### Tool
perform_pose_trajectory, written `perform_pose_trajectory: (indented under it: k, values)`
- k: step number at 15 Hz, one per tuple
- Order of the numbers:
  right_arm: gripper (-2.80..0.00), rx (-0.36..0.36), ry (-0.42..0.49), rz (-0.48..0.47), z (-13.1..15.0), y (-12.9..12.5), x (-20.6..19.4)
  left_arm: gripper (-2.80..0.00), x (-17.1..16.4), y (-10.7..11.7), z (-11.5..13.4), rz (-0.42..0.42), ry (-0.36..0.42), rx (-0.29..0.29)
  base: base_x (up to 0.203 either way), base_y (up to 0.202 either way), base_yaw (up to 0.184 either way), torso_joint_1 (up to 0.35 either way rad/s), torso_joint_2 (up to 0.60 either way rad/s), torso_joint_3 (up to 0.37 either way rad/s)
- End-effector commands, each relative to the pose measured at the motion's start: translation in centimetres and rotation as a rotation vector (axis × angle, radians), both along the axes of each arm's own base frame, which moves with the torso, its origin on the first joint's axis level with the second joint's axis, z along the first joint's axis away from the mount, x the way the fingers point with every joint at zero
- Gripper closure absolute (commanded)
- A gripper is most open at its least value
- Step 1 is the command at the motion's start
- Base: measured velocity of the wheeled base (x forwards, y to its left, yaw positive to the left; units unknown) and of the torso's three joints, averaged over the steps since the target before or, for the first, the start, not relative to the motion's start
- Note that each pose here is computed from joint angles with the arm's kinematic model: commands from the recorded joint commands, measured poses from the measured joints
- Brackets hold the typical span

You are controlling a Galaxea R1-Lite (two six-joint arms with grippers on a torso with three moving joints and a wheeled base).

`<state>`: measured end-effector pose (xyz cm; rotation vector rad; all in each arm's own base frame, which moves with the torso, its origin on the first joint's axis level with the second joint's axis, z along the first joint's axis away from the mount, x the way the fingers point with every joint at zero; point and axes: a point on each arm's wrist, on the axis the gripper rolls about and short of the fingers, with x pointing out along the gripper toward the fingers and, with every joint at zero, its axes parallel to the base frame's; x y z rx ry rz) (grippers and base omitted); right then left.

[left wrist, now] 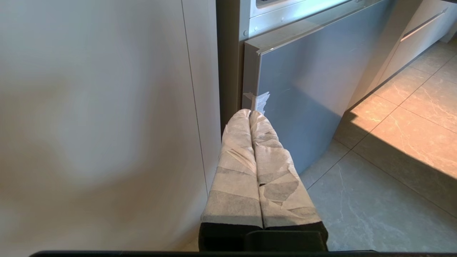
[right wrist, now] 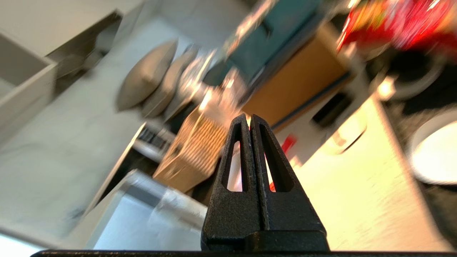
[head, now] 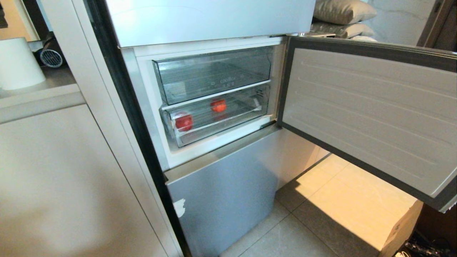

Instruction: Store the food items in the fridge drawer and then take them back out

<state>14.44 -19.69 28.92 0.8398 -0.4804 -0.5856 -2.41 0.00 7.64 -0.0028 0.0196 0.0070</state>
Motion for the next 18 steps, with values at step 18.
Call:
perform_pose_trajectory:
  k: [18]
  values:
    - [0.0, 0.616, 0.003, 0.801, 2.3, -0.8, 0.2, 0.0, 0.0, 0.0, 0.0, 0.001, 0.0, 0.0, 0.0, 0.0, 0.0, 0.0, 0.0, 0.0]
